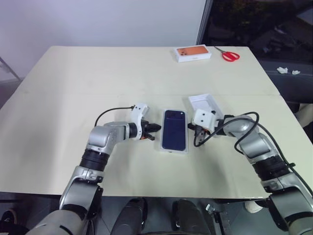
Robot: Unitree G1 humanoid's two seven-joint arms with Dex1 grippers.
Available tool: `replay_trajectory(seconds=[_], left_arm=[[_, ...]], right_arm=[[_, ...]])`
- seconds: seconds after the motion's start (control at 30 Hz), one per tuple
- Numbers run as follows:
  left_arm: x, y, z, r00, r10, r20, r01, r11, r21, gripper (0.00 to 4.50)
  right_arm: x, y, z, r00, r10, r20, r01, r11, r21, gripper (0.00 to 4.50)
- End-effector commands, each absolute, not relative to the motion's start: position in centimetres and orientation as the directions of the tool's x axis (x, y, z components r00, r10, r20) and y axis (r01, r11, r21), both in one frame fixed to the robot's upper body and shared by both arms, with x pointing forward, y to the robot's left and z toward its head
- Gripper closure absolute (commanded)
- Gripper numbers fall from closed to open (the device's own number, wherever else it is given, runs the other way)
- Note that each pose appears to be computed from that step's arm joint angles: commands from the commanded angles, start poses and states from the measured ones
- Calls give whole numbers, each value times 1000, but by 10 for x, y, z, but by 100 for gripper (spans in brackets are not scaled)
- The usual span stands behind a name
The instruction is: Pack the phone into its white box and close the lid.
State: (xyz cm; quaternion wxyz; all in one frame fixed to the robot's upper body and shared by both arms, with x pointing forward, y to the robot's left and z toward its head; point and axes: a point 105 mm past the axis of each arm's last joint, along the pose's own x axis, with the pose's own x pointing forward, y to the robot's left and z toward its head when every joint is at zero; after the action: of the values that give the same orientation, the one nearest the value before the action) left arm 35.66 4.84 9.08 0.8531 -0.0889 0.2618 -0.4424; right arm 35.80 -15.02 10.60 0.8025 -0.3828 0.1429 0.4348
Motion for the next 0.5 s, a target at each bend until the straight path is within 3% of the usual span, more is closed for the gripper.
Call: replay_trajectory(seconds=[0.03, 0.5], left_arm=[[350, 44, 95, 442, -826, -349, 736, 557, -385, 445], [358, 102, 103, 550, -752, -362, 683, 655, -322, 445]], right_arm=[[360, -146, 113, 590, 602, -539, -798, 330, -505, 450], [352, -163, 144, 593, 603, -534, -799, 358, -483, 450]])
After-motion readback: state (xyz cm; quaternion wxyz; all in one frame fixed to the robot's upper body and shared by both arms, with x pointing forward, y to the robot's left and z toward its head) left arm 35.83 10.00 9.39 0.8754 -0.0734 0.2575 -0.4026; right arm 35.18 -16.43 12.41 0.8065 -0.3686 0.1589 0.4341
